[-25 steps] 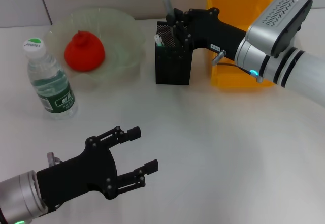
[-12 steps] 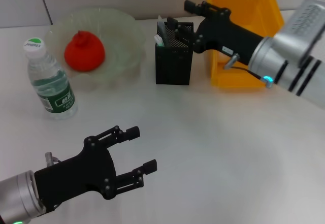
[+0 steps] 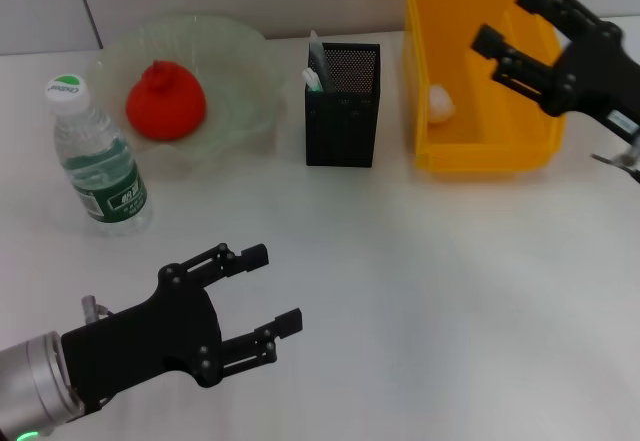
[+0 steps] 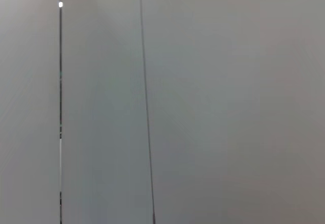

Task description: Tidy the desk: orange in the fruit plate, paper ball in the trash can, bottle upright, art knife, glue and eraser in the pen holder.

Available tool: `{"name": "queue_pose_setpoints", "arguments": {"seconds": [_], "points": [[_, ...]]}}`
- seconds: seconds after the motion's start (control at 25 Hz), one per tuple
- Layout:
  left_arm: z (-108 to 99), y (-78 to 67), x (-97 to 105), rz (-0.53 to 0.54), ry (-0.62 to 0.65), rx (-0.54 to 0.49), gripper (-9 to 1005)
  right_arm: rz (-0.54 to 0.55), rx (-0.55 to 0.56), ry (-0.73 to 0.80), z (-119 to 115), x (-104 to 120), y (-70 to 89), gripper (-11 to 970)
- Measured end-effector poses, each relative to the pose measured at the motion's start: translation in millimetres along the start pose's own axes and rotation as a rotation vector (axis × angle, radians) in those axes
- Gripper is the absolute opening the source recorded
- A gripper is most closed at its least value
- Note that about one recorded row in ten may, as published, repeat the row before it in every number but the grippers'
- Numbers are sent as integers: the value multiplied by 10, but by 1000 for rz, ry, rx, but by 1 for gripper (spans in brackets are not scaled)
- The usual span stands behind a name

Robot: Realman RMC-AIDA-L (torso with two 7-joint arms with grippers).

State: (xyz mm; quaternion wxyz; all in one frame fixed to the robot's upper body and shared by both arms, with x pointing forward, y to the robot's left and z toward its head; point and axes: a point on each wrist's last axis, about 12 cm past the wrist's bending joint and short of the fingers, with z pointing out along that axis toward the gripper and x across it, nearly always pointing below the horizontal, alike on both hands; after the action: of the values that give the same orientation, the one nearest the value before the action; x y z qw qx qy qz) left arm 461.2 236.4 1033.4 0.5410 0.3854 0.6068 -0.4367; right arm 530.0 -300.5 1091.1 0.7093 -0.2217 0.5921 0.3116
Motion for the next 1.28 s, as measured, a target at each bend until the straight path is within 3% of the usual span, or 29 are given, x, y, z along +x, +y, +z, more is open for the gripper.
{"name": "queue_pose_setpoints", "arguments": {"seconds": [0.04,0.16,0.32,0.44,0.64,1.28], "points": [[-6,22,-2,4,4,-12,773,11,10,2,-150,11,23,837],[-35,50,-5,8,8,-26,773,17,-46,50,-309,68,115,837],[-65,69,0,14,18,-40,773,18,-146,128,-366,145,234,837],[-119,115,23,18,50,-68,773,26,-300,260,-327,291,395,837],[-184,165,41,18,84,-94,773,38,-381,346,-219,420,485,837],[-251,149,79,11,115,-93,773,46,-410,393,37,529,528,837]]}}
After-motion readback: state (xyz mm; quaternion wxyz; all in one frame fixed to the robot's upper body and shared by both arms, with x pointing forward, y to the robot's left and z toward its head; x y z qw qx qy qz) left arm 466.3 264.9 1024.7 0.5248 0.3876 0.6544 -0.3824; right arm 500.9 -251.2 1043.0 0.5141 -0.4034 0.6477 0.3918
